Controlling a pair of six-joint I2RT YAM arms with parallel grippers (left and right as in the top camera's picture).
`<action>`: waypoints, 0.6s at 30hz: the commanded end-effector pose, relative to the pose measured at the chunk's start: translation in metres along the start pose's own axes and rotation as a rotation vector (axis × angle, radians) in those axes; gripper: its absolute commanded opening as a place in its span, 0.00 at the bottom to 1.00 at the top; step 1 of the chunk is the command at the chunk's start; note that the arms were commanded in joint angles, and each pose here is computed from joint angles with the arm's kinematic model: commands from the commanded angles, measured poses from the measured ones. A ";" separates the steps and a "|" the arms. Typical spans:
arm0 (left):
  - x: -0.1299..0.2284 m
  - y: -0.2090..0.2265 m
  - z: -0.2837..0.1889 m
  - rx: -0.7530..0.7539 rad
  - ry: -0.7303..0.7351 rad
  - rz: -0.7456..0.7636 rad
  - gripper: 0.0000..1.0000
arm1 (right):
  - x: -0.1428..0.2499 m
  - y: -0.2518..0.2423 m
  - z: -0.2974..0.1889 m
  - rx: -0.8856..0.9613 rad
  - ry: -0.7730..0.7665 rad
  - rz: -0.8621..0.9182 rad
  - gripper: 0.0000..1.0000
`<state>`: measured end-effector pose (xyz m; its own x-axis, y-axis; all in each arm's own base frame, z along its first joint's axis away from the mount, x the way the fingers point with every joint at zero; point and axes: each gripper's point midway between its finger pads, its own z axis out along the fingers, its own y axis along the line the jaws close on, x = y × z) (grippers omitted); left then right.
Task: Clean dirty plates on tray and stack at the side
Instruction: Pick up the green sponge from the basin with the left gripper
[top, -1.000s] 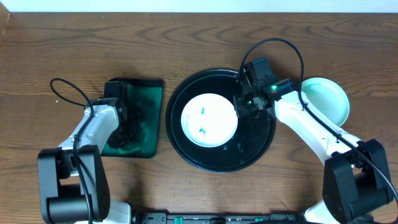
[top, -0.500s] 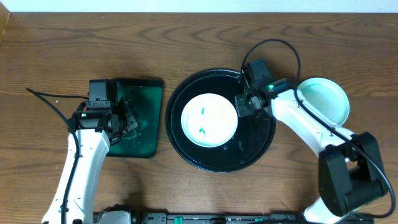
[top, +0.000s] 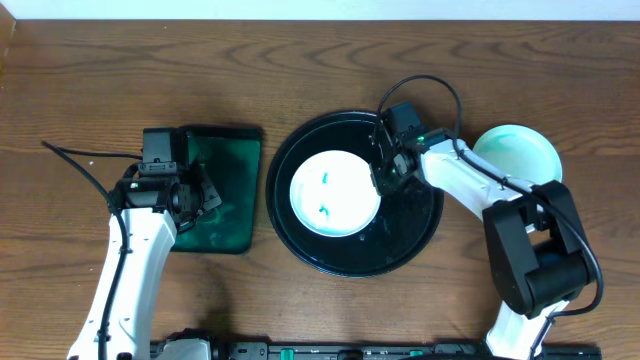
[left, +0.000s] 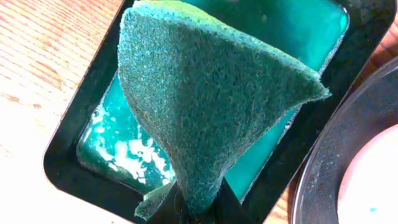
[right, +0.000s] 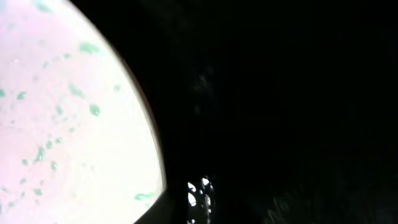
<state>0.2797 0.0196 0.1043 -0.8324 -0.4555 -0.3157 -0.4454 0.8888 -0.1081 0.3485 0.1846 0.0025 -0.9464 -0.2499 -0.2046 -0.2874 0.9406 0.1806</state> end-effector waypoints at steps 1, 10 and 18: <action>-0.004 -0.002 -0.006 0.004 -0.010 0.022 0.07 | -0.005 -0.003 -0.005 -0.031 -0.013 -0.011 0.16; -0.004 -0.002 -0.006 0.006 -0.014 0.021 0.07 | -0.018 0.019 -0.054 -0.152 -0.121 -0.196 0.25; -0.005 -0.005 -0.009 0.025 -0.017 0.024 0.07 | -0.006 0.023 -0.012 -0.116 -0.035 -0.186 0.39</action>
<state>0.2766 0.0189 0.1033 -0.8371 -0.4554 -0.3031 -0.4456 0.8890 -0.1052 0.3493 0.2010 0.0418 -0.8603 -0.3929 -0.3249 -0.4797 0.8397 0.2547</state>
